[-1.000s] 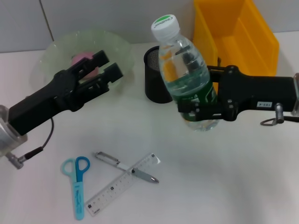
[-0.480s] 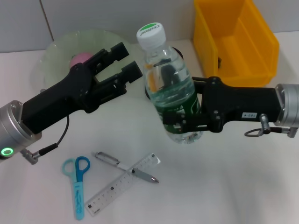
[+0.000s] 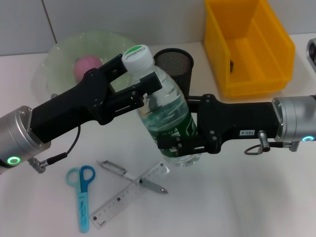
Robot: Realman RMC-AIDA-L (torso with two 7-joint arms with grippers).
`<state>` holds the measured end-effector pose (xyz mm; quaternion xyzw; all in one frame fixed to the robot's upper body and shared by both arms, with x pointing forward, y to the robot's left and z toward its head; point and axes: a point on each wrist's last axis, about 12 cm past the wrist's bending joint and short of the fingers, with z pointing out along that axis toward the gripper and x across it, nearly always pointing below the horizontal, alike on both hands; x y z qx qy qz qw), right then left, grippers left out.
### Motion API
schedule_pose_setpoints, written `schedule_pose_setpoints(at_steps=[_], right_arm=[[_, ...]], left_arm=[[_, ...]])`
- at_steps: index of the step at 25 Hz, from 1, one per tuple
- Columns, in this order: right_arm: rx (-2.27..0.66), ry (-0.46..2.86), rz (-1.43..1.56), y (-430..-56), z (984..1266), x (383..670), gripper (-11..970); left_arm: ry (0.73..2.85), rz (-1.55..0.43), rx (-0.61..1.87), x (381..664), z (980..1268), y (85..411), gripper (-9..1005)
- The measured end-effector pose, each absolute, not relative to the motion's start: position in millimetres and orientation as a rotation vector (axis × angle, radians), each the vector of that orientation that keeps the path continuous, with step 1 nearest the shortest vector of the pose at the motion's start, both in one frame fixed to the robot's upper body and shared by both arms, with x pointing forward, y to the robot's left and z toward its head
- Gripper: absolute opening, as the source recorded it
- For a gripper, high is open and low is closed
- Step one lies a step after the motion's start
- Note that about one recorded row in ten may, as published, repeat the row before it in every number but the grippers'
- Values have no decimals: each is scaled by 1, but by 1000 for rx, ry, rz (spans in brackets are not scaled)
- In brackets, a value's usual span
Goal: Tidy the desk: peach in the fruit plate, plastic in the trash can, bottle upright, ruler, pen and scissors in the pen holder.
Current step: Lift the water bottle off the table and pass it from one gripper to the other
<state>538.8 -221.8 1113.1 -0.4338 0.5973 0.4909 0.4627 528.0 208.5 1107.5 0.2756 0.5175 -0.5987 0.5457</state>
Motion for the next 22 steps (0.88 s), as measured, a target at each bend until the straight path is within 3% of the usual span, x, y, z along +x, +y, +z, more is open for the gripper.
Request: schedule_pose_setpoints(at_steps=[22], right_arm=[[-1083, 1485, 1195, -221, 1114, 542, 804]], left_arm=[[1227, -1401, 678, 528, 1107, 209, 859]])
